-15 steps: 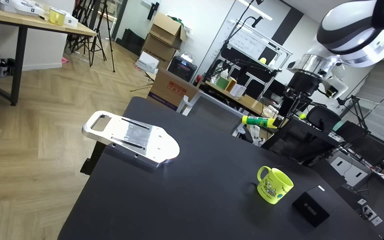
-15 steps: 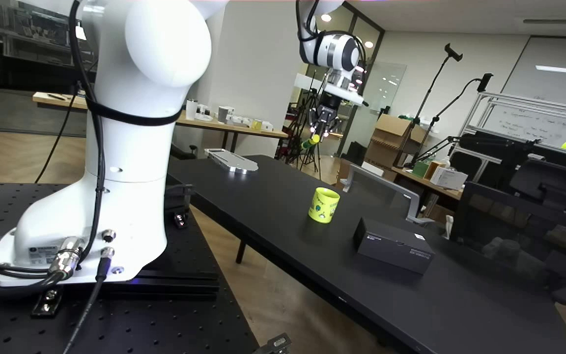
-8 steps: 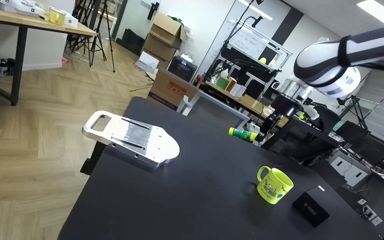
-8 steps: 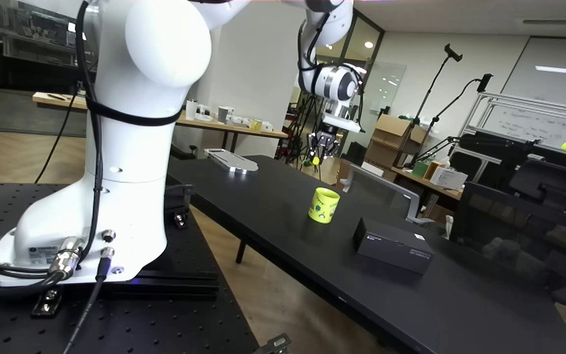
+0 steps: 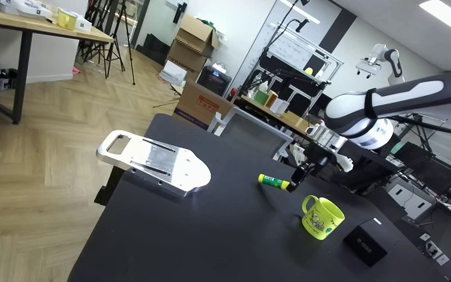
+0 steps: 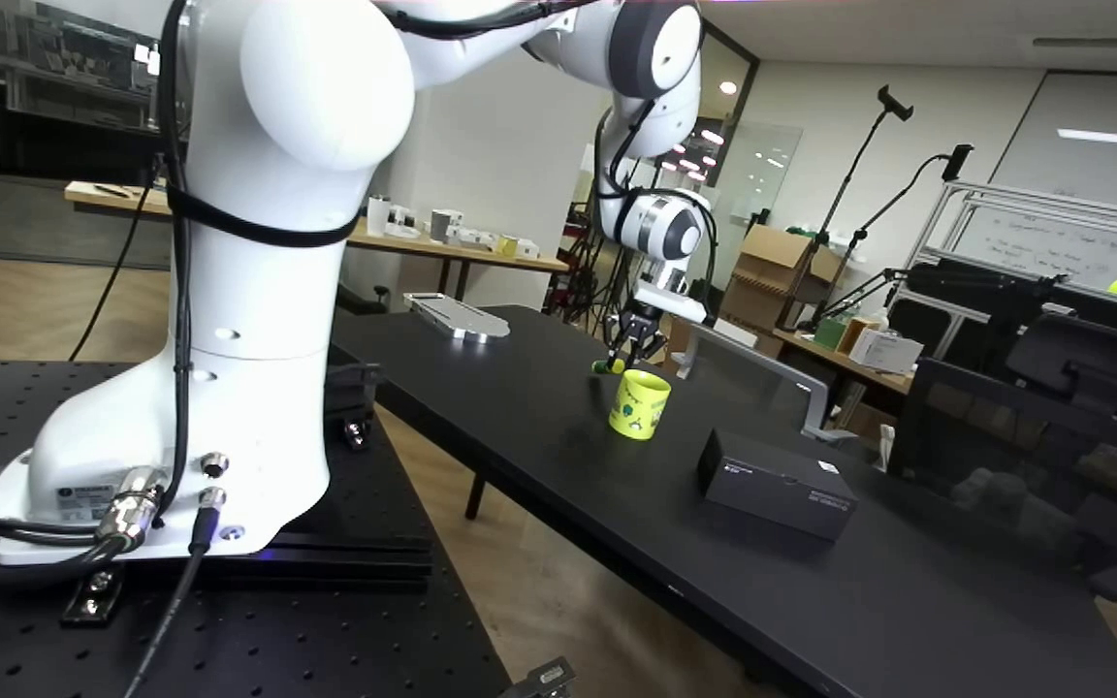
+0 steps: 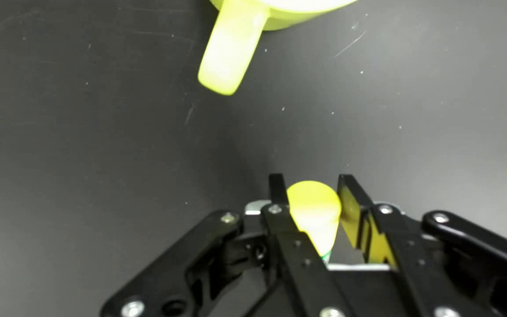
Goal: Remove the glue stick from the cup,place it on the box then the table,back into the cup and lastly on the table
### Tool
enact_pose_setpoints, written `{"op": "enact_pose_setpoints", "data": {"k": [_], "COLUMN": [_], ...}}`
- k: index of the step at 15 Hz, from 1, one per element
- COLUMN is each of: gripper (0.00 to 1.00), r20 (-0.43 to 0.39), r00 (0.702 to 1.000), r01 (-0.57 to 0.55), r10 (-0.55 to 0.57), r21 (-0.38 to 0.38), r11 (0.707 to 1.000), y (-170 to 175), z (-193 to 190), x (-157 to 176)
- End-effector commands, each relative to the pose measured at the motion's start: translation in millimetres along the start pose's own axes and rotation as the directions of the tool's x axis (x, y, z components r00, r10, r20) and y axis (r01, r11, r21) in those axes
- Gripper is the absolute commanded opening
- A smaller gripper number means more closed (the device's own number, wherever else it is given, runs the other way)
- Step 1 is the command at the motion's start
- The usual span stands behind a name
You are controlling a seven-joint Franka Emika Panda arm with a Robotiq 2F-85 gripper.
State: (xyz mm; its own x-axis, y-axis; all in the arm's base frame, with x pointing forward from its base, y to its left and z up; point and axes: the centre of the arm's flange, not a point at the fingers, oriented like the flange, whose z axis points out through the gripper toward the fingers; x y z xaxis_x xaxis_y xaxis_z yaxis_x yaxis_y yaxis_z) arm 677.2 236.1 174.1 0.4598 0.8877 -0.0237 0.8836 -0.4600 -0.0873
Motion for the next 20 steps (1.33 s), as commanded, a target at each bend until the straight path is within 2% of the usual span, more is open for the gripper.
{"op": "enact_pose_setpoints", "data": {"k": [1,9,10,12,17,18,19,20], "gripper": [0.08,0.08,0.58,0.64,0.98,1.00,0.87,0.93], "r20": [0.007,0.107,0.110,0.121,0.126,0.136,0.117,0.122], "r00": [1.000,0.994,0.994,0.992,0.992,0.989,0.992,0.991], "r01": [-0.006,-0.009,-0.004,0.007,0.022,0.037,0.031,0.039], "r10": [0.006,-0.002,-0.007,-0.019,-0.033,-0.050,-0.042,-0.050], "r21": [0.028,0.095,0.100,0.101,0.086,0.097,0.094,0.094], "r11": [1.000,0.995,0.995,0.995,0.996,0.995,0.995,0.995], "y": [21,32,32,27,2,-8,4,-2], "z": [14,42,37,22,-46,-58,-28,-41], "x": [8,9,8,13,25,24,24,27]}}
